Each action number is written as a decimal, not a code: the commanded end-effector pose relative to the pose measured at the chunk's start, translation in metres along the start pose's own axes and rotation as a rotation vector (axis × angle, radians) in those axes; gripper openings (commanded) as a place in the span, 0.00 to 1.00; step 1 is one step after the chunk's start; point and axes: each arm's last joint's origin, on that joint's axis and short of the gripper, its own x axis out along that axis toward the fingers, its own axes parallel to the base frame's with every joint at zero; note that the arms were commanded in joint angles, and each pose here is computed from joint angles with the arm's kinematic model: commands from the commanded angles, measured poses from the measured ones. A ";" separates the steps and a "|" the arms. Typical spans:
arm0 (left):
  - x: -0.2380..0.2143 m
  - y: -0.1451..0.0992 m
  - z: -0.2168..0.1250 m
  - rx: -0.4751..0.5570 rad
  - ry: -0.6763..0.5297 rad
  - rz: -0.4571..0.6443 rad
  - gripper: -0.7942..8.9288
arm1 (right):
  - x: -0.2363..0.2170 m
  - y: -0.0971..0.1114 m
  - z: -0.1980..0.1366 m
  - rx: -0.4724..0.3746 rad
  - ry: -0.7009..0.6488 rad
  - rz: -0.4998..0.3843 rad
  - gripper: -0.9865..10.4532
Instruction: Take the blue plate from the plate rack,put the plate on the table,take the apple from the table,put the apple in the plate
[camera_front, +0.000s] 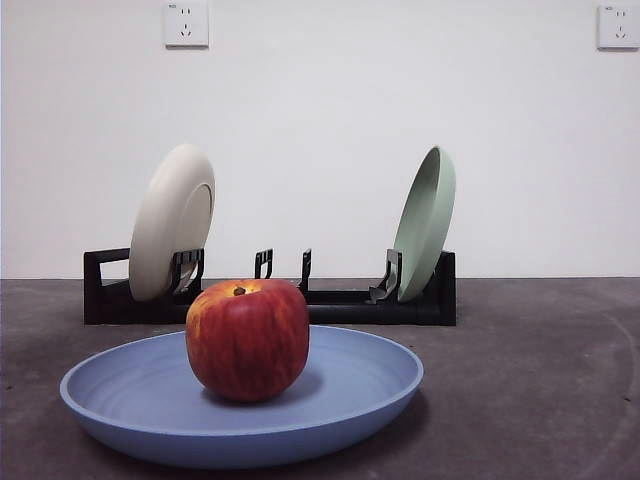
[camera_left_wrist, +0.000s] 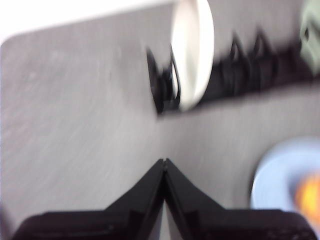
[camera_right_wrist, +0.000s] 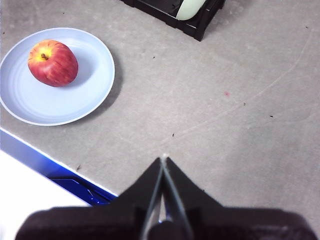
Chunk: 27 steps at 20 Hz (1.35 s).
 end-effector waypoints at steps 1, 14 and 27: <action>0.028 0.002 -0.029 0.093 -0.250 -0.200 0.08 | -0.001 -0.001 -0.001 0.002 0.013 -0.007 0.09; 0.066 0.038 -0.144 0.035 -0.425 -0.064 0.08 | -0.001 -0.001 -0.001 0.002 0.013 -0.007 0.09; 0.083 0.038 -0.181 0.010 -0.329 -0.043 0.08 | -0.001 -0.001 -0.001 0.002 0.013 -0.007 0.09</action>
